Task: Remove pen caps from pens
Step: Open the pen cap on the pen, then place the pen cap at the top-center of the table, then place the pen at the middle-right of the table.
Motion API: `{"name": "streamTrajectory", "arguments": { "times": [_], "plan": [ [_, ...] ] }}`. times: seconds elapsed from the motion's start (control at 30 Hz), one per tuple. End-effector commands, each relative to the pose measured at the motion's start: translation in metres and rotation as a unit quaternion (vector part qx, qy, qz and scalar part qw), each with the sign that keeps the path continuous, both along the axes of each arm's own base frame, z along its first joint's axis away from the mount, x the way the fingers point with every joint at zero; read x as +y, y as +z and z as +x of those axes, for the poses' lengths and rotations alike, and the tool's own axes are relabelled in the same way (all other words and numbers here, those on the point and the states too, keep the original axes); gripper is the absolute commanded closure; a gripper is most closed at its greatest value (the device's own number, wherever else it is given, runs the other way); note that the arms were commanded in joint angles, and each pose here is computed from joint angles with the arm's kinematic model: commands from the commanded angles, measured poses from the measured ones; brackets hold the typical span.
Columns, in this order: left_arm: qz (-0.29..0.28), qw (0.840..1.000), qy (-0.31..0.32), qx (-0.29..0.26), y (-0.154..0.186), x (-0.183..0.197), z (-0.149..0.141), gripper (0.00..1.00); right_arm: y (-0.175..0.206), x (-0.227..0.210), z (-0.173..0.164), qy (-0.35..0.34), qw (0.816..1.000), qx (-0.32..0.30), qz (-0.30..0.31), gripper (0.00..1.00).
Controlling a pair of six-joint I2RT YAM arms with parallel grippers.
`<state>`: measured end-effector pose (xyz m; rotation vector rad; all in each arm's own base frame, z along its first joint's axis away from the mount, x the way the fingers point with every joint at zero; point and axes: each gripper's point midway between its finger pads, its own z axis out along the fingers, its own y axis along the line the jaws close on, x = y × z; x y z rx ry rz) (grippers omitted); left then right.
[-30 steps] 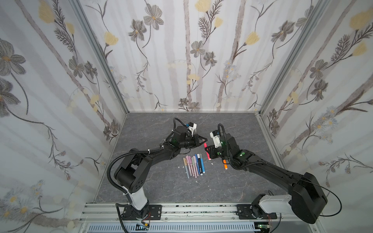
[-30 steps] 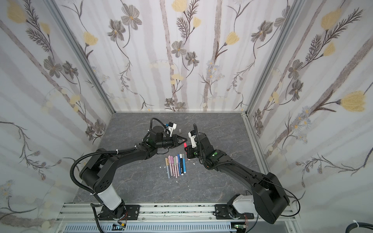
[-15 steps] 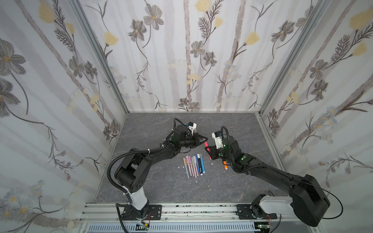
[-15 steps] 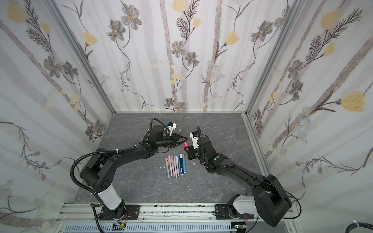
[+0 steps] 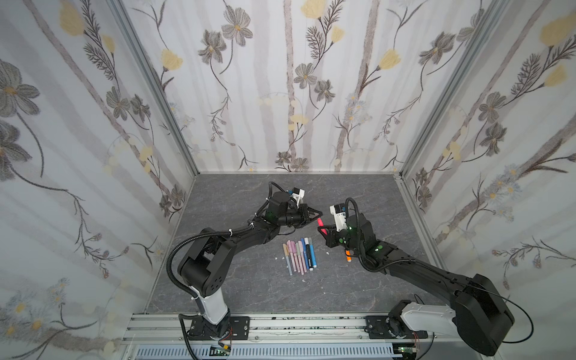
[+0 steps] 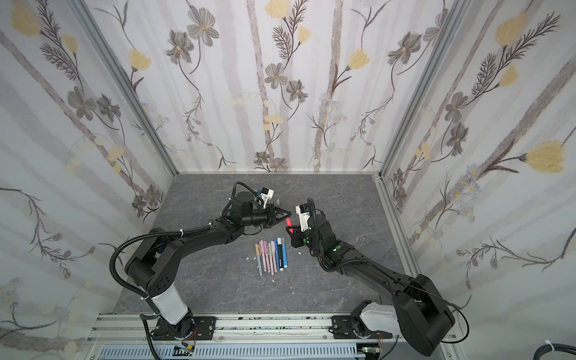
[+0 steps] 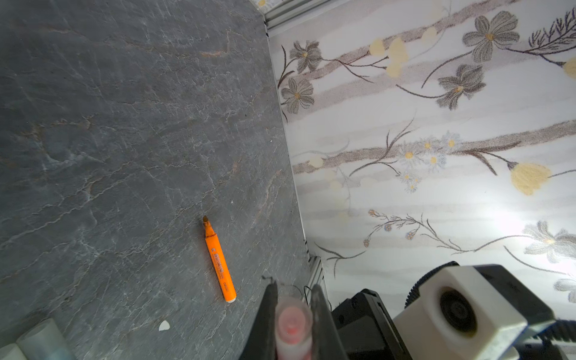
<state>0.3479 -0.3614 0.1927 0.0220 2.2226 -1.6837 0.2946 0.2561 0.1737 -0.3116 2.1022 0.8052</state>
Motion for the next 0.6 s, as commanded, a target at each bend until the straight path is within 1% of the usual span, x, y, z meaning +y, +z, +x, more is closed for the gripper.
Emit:
{"name": "streamTrajectory", "arguments": {
  "times": [0.0,0.1,0.23,0.33,0.37,0.47,0.57],
  "plan": [
    [0.030,0.999,0.029,0.000,-0.016,0.013,0.021,1.00,0.005,-0.005,-0.005,-0.003,1.000,-0.011,0.001,1.00],
    [0.049,0.998,0.045,-0.008,-0.021,0.022,0.043,1.00,-0.002,-0.011,-0.017,-0.001,1.000,0.001,0.000,1.00],
    [0.073,0.995,0.061,-0.025,-0.017,0.028,0.071,1.00,-0.015,-0.019,-0.036,-0.001,1.000,0.017,-0.007,1.00],
    [0.079,0.994,0.067,-0.030,-0.014,0.029,0.087,1.00,-0.021,-0.027,-0.045,-0.007,1.000,0.024,-0.009,1.00],
    [0.077,0.994,0.069,-0.037,-0.008,0.029,0.093,1.00,-0.022,-0.029,-0.047,-0.010,1.000,0.025,-0.009,1.00],
    [0.102,0.991,0.079,-0.040,-0.015,0.039,0.106,1.00,-0.031,-0.040,-0.050,-0.028,0.999,0.030,-0.022,1.00],
    [0.140,0.985,0.093,-0.037,-0.032,0.060,0.119,1.00,-0.049,-0.056,-0.048,-0.064,0.995,0.043,-0.056,1.00]
  ]
}}
